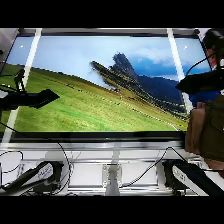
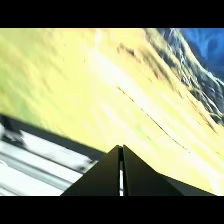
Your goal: Fold the clothes and pants, and hang the long-sleeved shirts on hangers.
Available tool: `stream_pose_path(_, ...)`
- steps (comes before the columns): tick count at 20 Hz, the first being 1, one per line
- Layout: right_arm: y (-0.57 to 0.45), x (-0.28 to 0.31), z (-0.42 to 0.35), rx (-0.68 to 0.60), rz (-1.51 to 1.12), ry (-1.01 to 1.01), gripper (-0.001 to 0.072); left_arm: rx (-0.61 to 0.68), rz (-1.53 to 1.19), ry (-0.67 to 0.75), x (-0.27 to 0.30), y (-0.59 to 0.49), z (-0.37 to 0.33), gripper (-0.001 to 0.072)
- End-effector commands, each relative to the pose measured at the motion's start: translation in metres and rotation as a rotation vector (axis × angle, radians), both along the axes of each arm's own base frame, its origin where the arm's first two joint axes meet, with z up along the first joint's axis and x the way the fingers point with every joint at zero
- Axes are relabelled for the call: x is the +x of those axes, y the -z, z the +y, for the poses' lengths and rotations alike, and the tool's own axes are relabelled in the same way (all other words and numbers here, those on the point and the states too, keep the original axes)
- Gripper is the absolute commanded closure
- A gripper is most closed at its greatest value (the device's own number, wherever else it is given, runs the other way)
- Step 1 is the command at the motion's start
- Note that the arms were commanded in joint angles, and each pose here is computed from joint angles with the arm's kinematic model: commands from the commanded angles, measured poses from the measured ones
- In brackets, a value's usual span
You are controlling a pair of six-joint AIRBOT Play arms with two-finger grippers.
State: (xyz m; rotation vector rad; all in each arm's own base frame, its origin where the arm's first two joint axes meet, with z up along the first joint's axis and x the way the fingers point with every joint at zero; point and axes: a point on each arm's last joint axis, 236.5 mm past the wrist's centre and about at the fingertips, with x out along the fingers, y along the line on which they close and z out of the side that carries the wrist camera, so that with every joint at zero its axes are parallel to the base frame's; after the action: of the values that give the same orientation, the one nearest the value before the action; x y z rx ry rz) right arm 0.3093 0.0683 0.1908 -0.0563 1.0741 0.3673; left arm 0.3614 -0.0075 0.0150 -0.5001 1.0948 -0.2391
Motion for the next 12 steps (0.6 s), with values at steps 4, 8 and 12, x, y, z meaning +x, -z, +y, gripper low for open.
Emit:
stream_pose_path(4,0.008,0.046,-0.074,-0.199,-0.11,0.355,0.0701,0.0,0.0,0.0,0.0,0.0,0.0,0.0021)
stream_pose_path(8,0.028,0.057,-0.093,-0.133,-0.059,0.519,0.07,0.0,0.0,0.0,0.0,0.0,0.0,0.0021)
stream_pose_path(12,0.027,0.063,-0.092,-0.128,-0.076,0.517,0.0701,0.0,0.0,0.0,0.0,0.0,0.0,0.0021)
